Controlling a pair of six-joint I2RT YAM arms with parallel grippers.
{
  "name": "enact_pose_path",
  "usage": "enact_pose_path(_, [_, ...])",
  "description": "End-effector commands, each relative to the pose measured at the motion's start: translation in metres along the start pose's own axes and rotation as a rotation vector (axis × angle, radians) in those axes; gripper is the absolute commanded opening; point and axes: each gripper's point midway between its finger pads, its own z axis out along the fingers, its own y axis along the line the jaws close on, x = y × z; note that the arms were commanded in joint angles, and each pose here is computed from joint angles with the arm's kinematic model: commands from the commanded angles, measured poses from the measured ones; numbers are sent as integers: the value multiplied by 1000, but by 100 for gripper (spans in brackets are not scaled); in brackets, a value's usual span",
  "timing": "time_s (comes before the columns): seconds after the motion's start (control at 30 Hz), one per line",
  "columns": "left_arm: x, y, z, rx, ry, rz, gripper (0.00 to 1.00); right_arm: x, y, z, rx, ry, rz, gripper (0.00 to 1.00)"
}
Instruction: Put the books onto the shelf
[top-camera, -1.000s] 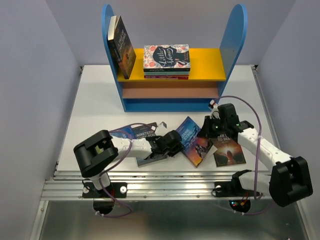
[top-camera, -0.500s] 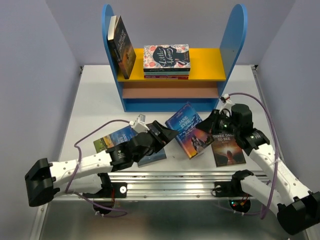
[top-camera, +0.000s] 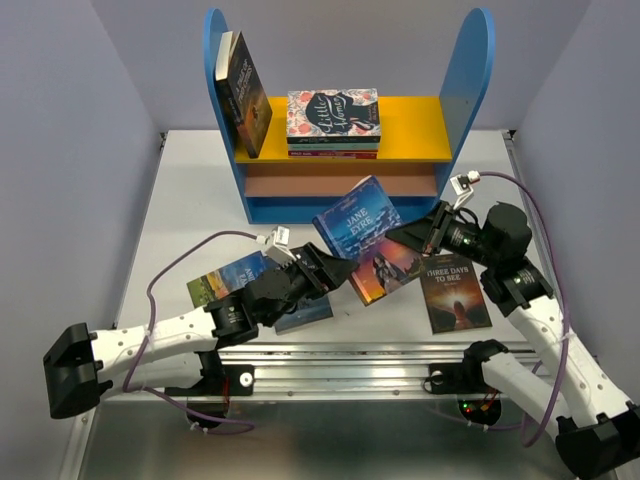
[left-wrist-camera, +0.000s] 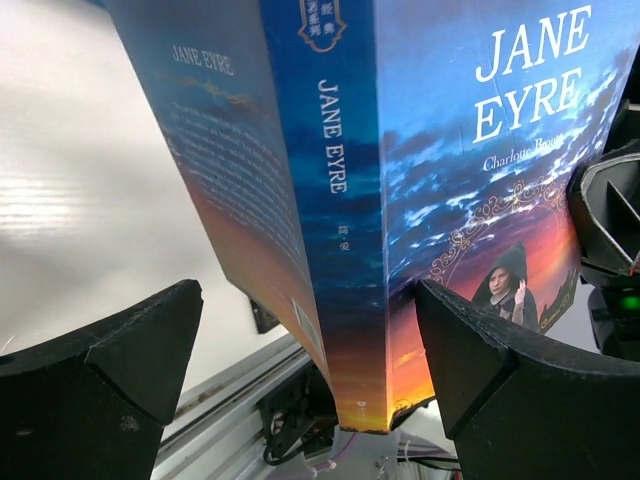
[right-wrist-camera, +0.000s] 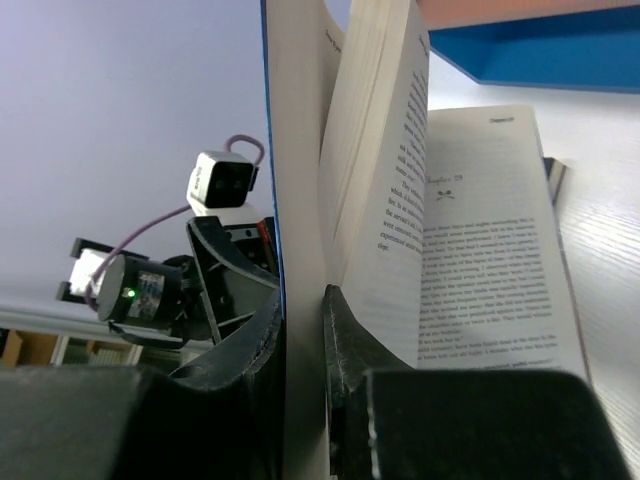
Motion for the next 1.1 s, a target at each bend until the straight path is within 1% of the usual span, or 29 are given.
enact_pose_path(0.0, [-24, -51, -5, 153, -75, 33, 99, -22, 96, -26, -300, -52, -129, 1])
enact_pose_path(0.07, [-27, -58, -8, 190, -86, 37, 99, -18, 91, -25, -293, -43, -107, 1])
enact_pose_path(0.13, [-29, -71, -14, 272, -92, 64, 99, -15, 88, -25, -298, -34, -78, 1])
enact_pose_path(0.2, [-30, -83, -20, 343, -100, 79, 99, -14, 92, -27, -333, -44, -81, 1])
enact_pose_path(0.33, [-34, -94, -24, 413, -126, 89, 99, -17, 109, -33, -402, -55, -78, 1])
enact_pose_path(0.43, [-34, -108, -27, 470, -130, 119, 99, -17, 115, -36, -412, -48, -77, 1])
enact_pose_path(0.5, [-34, -118, -27, 500, -130, 145, 98, -15, 112, -35, -399, -29, -73, 1])
enact_pose_path(0.6, [-37, -130, -25, 522, -138, 167, 91, -10, 108, -34, -398, -7, -56, 1])
enact_pose_path(0.67, [-37, -135, -25, 535, -139, 180, 88, -7, 104, -33, -394, 4, -45, 1])
enact_pose_path(0.7, [-39, -142, -26, 554, -143, 190, 82, -4, 99, -31, -382, 12, -33, 1])
enact_pose_path(0.73, [-40, -146, -27, 564, -146, 196, 78, -3, 96, -31, -376, 15, -31, 1])
enact_pose_path(0.77, [-40, -150, -29, 576, -143, 204, 70, -1, 93, -30, -366, 21, -29, 1])
enact_pose_path(0.83, [-45, -159, -34, 600, -158, 212, 63, -2, 89, -28, -351, 16, -42, 1])
enact_pose_path(0.9, [-49, -161, -37, 604, -174, 221, 45, -3, 84, -26, -314, 16, -50, 1])
enact_pose_path(0.93, [-52, -161, -40, 605, -182, 217, 28, -4, 83, -25, -296, 12, -66, 1])
enact_pose_path(0.97, [-57, -163, -45, 610, -199, 217, 0, 0, 67, -21, -229, 30, -88, 1])
enact_pose_path(1.0, [-62, -160, -44, 582, -222, 213, 0, -9, 66, -21, -186, -3, -119, 1])
enact_pose_path(1.03, [-69, -161, -48, 581, -249, 231, 0, -11, 55, -20, -132, -11, -197, 7])
enact_pose_path(1.07, [-73, -161, -51, 577, -262, 245, 0, -7, 37, -20, -37, 12, -169, 21])
